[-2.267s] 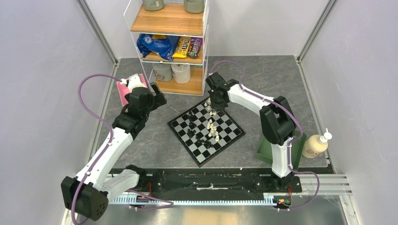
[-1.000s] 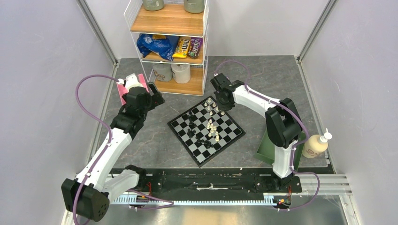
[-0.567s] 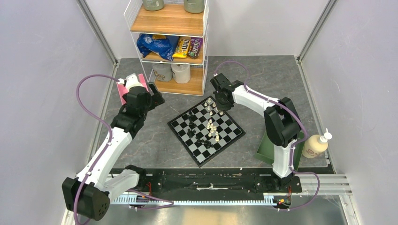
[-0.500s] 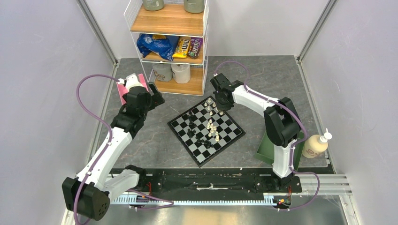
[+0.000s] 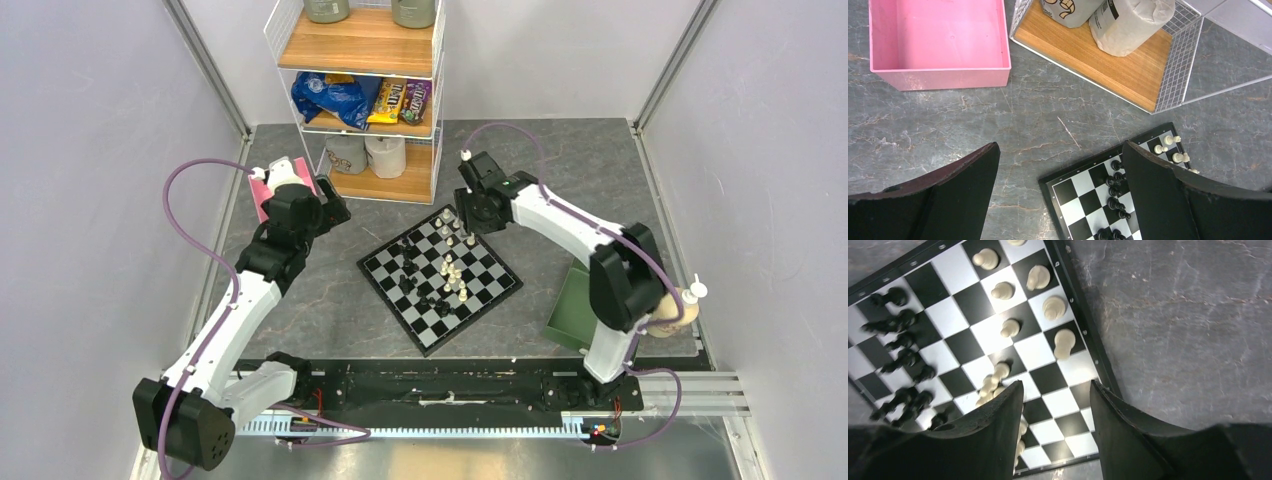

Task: Set up the chess pieces on the board

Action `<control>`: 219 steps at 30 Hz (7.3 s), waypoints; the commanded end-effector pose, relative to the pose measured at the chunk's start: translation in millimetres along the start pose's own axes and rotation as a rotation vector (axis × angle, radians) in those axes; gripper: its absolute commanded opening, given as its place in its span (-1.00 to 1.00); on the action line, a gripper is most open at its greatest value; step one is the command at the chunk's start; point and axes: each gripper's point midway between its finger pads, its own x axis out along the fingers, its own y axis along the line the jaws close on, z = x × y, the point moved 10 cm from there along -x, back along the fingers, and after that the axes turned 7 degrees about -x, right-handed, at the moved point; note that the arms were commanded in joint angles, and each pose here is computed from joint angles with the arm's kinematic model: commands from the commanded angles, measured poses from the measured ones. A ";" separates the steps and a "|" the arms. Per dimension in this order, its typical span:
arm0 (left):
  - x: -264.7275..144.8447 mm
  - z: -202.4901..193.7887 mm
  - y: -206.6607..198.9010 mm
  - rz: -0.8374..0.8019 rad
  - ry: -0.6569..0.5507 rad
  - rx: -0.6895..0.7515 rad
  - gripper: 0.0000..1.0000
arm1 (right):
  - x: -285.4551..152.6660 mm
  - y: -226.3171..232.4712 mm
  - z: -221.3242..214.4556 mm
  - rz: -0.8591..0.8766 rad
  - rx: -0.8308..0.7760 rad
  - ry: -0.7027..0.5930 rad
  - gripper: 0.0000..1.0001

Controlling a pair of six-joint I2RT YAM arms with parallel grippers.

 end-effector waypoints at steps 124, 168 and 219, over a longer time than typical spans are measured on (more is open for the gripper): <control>7.4 3.3 10.5 0.014 -0.014 -0.002 0.99 | -3.8 64.9 -33.4 0.100 -0.079 -0.007 -0.18; 10.2 4.9 8.9 -0.001 -0.011 -0.012 0.99 | -70.8 -5.0 -42.7 -0.064 0.036 -0.182 -0.76; 12.6 0.7 10.2 -0.007 0.004 -0.020 0.99 | -46.1 -16.7 -36.4 -0.063 0.069 -0.139 -0.16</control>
